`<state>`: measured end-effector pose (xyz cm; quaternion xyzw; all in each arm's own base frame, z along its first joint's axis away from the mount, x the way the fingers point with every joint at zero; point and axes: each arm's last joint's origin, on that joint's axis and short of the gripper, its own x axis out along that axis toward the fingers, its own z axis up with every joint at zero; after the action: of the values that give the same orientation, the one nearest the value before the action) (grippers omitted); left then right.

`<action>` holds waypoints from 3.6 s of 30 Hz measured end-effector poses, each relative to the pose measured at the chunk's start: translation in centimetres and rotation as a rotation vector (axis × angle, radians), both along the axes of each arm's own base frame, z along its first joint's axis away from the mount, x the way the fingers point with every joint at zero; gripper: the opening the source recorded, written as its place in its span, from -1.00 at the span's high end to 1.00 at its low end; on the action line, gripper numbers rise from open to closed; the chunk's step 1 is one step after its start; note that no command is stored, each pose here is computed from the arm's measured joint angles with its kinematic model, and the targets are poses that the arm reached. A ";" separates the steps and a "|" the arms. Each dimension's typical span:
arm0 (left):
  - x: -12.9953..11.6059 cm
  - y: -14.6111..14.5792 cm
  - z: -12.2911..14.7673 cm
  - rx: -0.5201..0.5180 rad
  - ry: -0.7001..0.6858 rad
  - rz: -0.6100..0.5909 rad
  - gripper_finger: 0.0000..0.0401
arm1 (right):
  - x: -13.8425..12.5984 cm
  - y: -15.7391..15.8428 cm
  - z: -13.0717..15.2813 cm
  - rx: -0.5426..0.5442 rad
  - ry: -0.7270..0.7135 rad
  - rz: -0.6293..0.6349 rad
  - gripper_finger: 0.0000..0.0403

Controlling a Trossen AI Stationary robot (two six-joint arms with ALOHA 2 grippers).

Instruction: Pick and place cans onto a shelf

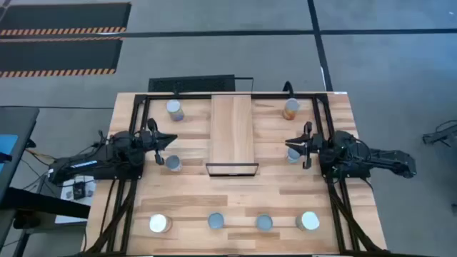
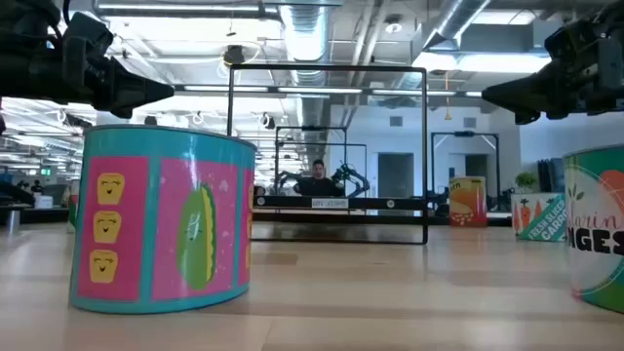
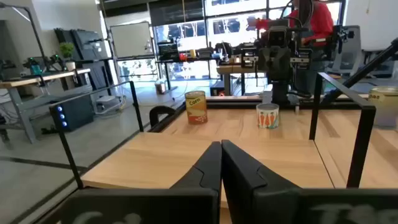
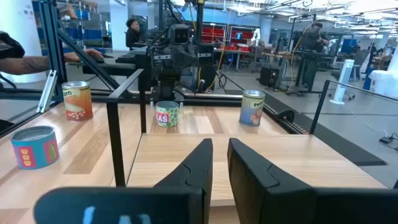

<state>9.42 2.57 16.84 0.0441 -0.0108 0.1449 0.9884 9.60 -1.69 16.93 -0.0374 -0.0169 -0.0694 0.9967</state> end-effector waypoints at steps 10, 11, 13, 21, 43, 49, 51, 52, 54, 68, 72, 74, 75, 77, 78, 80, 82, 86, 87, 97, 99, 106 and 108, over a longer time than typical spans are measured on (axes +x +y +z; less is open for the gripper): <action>0.0 0.0 0.0 0.005 0.002 0.000 1.00 | 0.0 0.0 0.0 0.000 0.000 0.000 0.63; 0.0 0.0 0.0 0.006 0.002 0.000 1.00 | 0.0 0.0 0.0 0.000 0.000 0.000 0.63; 0.0 0.0 0.0 0.002 0.001 0.000 1.00 | 0.0 0.0 0.0 0.000 0.000 0.000 0.63; 0.0 0.0 0.0 0.000 0.000 0.000 1.00 | 0.0 0.0 0.0 0.000 0.000 0.000 0.63; 0.0 0.1 0.1 0.079 0.019 0.036 1.00 | 0.0 0.0 0.0 0.000 0.000 0.000 0.63; 0.0 0.0 0.0 -0.124 -0.040 0.002 1.00 | 0.0 0.0 0.0 0.000 0.000 0.000 0.63; 0.0 0.0 0.0 -0.169 -0.055 0.000 1.00 | 0.0 0.0 0.0 0.000 0.000 0.000 0.63; 0.0 0.0 0.1 -0.172 -0.062 0.001 1.00 | 0.0 0.0 0.0 0.000 0.000 0.000 0.63; 0.0 0.0 0.2 -0.177 -0.074 0.006 1.00 | 0.0 0.0 0.0 0.000 0.000 0.000 0.63; 0.7 0.5 2.0 -0.213 0.001 0.108 1.00 | 0.0 0.0 0.0 0.000 0.000 0.000 0.63; 1.5 1.4 3.3 -0.227 0.128 0.212 1.00 | 0.0 0.0 0.0 0.000 0.000 0.000 0.63; 2.0 2.0 4.1 -0.225 0.201 0.252 1.00 | 0.0 0.0 0.0 0.000 0.000 0.000 0.63; 2.2 2.4 4.5 -0.231 0.245 0.277 1.00 | 0.0 0.0 0.0 0.000 0.000 0.000 0.63; 2.7 3.2 5.2 -0.244 0.333 0.322 1.00 | 0.0 0.0 0.0 0.000 0.000 0.000 0.63; 3.0 3.6 5.5 -0.250 0.375 0.342 1.00 | 0.0 0.0 0.0 0.000 0.000 0.000 0.63; 3.4 4.4 6.0 -0.259 0.446 0.380 1.00 | 0.0 0.0 0.0 0.000 0.000 0.000 0.63; 4.0 5.4 6.5 -0.268 0.495 0.419 1.00 | 0.0 0.0 0.0 0.000 0.000 0.000 0.63; 4.9 7.5 6.6 -0.279 0.606 0.487 0.98 | 0.0 0.0 0.0 0.000 0.000 0.000 0.63; 5.1 8.0 6.6 -0.276 0.628 0.500 0.96 | 0.0 0.0 0.0 0.000 0.000 0.000 0.63; 7.1 10.8 4.9 -0.237 0.822 0.552 0.55 | 0.0 0.0 0.0 0.000 0.000 0.000 0.63; 7.3 11.0 4.4 -0.232 0.861 0.572 0.50 | 0.0 0.0 0.0 0.000 0.000 0.000 0.63; 7.5 12.2 2.9 -0.214 0.956 0.682 0.48 | 0.0 0.0 0.0 0.000 0.000 0.000 0.63; 7.4 12.6 2.5 -0.225 0.975 0.692 0.50 | 0.0 0.0 0.0 0.000 0.000 0.000 0.63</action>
<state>16.86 15.18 19.31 0.0017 0.4735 0.4213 0.7735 9.60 -1.69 16.93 -0.0372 -0.0170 -0.0694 0.9967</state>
